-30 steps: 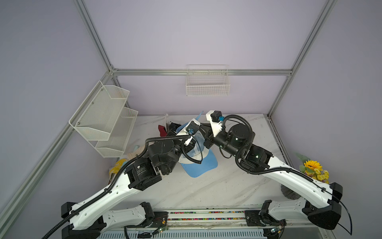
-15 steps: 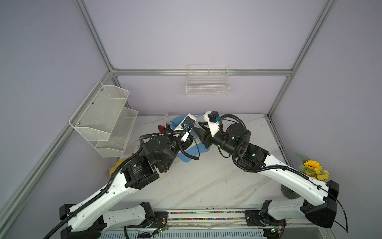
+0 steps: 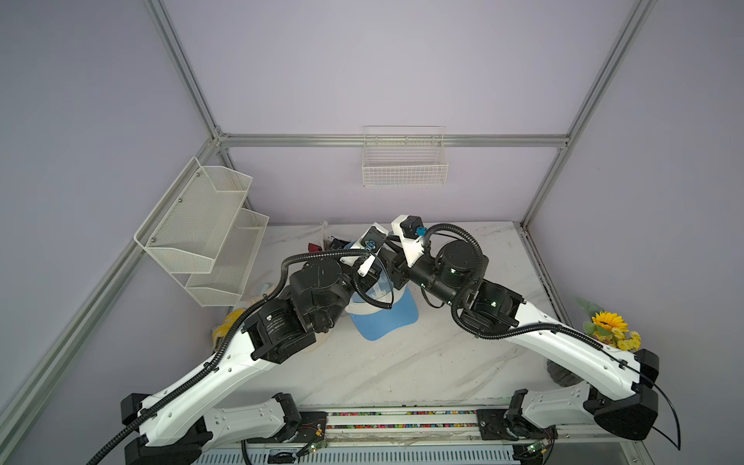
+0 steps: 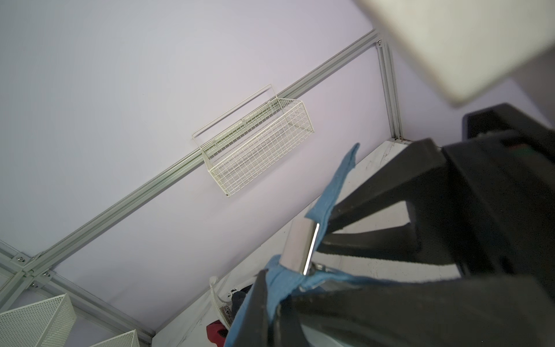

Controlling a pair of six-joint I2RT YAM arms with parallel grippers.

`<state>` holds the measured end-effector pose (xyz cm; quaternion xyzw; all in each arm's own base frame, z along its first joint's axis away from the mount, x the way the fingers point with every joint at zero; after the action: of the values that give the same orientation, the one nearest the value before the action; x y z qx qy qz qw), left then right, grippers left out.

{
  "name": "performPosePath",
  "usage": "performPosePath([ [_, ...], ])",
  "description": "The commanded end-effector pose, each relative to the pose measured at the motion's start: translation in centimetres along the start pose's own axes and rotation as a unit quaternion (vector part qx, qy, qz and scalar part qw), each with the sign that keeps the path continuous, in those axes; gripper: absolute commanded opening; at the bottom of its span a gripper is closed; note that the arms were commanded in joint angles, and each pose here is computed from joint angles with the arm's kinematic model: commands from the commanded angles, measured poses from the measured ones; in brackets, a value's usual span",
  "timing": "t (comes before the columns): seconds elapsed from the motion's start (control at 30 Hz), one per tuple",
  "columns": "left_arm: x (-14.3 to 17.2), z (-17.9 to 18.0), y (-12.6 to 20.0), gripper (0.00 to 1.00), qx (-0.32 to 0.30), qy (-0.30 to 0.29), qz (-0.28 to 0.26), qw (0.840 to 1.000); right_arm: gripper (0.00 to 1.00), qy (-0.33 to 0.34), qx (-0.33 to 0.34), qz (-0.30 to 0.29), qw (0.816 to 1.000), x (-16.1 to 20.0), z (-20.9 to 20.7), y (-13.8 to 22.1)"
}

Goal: Open the adjustable buckle of the baseball cap
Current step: Pull the adjustable strap on the baseball cap.

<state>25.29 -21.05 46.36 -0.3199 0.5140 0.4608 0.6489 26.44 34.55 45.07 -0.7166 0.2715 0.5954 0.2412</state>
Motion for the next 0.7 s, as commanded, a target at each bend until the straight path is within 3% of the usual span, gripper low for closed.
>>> performPosePath([
  [0.0, -2.2, 0.6, 0.8, 0.00, 0.011, 0.034, -0.028, 0.999, 0.29, 0.003, 0.014, -0.036, 0.999, -2.5, -0.6, 0.9],
  [0.13, -1.9, 0.2, 0.7, 0.00, 0.022, 0.035, -0.022, 0.999, 0.11, 0.003, 0.018, -0.042, 0.999, -2.7, -0.8, 0.9],
  [0.23, -1.6, 0.0, 0.6, 0.00, 0.026, 0.034, -0.018, 0.999, 0.04, 0.003, 0.023, -0.044, 0.999, -2.8, -0.9, 0.9],
  [0.67, -0.3, 0.7, 1.3, 0.00, 0.019, 0.044, -0.010, 0.999, 0.00, -0.002, 0.066, -0.052, 0.996, -3.4, -2.4, 1.1],
])
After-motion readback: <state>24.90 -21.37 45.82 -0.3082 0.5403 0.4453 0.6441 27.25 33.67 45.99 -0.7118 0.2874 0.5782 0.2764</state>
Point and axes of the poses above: each gripper's point midway between its finger pads, its own y axis back along the fingers, its own z axis along the line the jaws close on, x = y × z, the point moved 1 cm from there along y, back along the fingers, and after that the axes turned 9 degrees about y, right-handed, at the moved point
